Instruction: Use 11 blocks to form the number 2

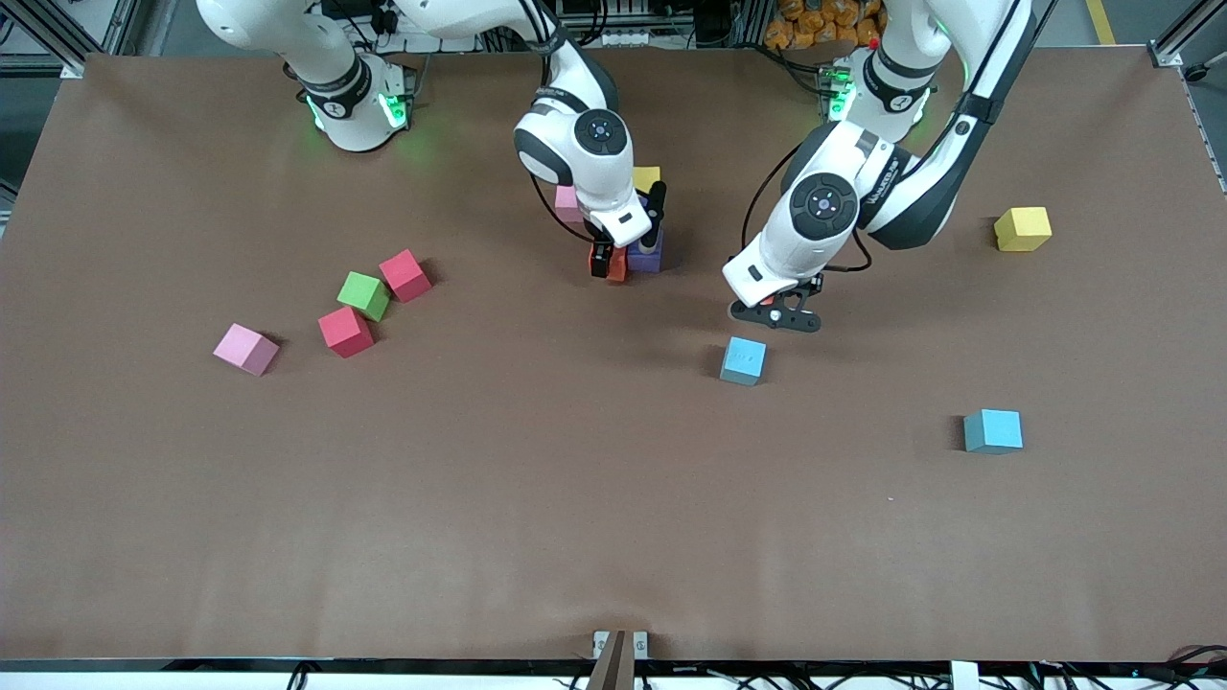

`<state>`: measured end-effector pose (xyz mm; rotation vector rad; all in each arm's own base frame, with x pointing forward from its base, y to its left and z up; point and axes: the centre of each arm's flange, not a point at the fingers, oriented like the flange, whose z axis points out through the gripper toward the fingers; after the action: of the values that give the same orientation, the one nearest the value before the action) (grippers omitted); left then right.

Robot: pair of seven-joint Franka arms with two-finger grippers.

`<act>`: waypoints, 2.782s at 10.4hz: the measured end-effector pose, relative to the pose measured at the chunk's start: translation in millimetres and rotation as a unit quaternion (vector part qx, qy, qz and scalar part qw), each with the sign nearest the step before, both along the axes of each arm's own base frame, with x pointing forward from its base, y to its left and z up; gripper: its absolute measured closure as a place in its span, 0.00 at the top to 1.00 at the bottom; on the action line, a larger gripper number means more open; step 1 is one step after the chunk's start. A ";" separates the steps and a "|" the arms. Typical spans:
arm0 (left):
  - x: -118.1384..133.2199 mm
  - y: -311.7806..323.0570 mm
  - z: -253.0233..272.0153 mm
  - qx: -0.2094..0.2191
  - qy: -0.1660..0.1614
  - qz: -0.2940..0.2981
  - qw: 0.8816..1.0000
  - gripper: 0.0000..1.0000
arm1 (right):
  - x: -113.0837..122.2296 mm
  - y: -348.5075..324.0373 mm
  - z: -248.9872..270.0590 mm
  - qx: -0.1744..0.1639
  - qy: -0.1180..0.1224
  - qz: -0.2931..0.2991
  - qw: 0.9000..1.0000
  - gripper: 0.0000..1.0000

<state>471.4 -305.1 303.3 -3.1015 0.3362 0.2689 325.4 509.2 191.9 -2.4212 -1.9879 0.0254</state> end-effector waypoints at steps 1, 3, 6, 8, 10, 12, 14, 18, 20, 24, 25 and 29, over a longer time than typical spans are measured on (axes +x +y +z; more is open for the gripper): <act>0.0 0.0 0.1 0.000 0.000 0.000 1.000 0.57 | 0.2 0.0 1.5 0.000 0.000 0.000 1.000 1.00; -0.1 0.0 0.1 0.000 0.000 0.000 1.000 0.57 | 3.5 -2.0 12.5 -0.003 0.001 0.005 1.000 1.00; -0.1 0.0 0.2 0.000 0.000 0.000 1.000 0.57 | 32.0 -20.5 35.0 -0.001 0.000 0.002 1.000 1.00; -0.1 -0.4 1.2 -0.001 -0.001 0.000 1.000 0.57 | 61.8 -45.6 47.7 -0.007 0.006 -0.002 1.000 1.00; -1.1 -2.4 2.2 -0.001 -0.001 -0.002 1.000 0.57 | 102.1 -88.0 65.7 -0.020 0.019 -0.034 0.999 1.00; -5.6 -10.7 4.7 -0.008 0.001 -0.004 1.000 0.57 | 147.9 -140.6 91.2 -0.026 0.029 -0.086 0.996 1.00; -11.7 -28.8 13.9 -0.025 0.001 -0.010 1.000 0.57 | 197.8 -217.6 109.7 -0.032 0.042 -0.155 0.986 1.00; -38.4 -96.0 48.7 -0.054 -0.025 -0.068 0.996 0.57 | 252.4 -369.8 122.1 -0.042 0.081 -0.256 0.962 1.00; -57.7 -132.4 63.3 -0.066 -0.038 -0.107 0.991 0.57 | 261.2 -423.1 122.5 -0.037 0.088 -0.275 0.957 1.00; -95.2 -198.6 62.6 -0.060 -0.063 -0.201 0.976 0.57 | 257.2 -603.2 118.8 -0.021 0.094 -0.423 0.901 1.00; -102.2 -213.9 57.5 -0.057 -0.069 -0.227 0.970 0.57 | 244.4 -646.1 111.1 -0.016 0.102 -0.468 0.878 1.00; -127.1 -265.9 42.5 -0.068 -0.072 -0.328 0.940 0.57 | 222.9 -706.7 68.8 -0.008 0.128 -0.538 0.833 1.00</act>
<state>344.3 -570.9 345.9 -2.8822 1.3770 0.0002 548.3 -197.5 260.6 -2.9380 -0.3342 0.3229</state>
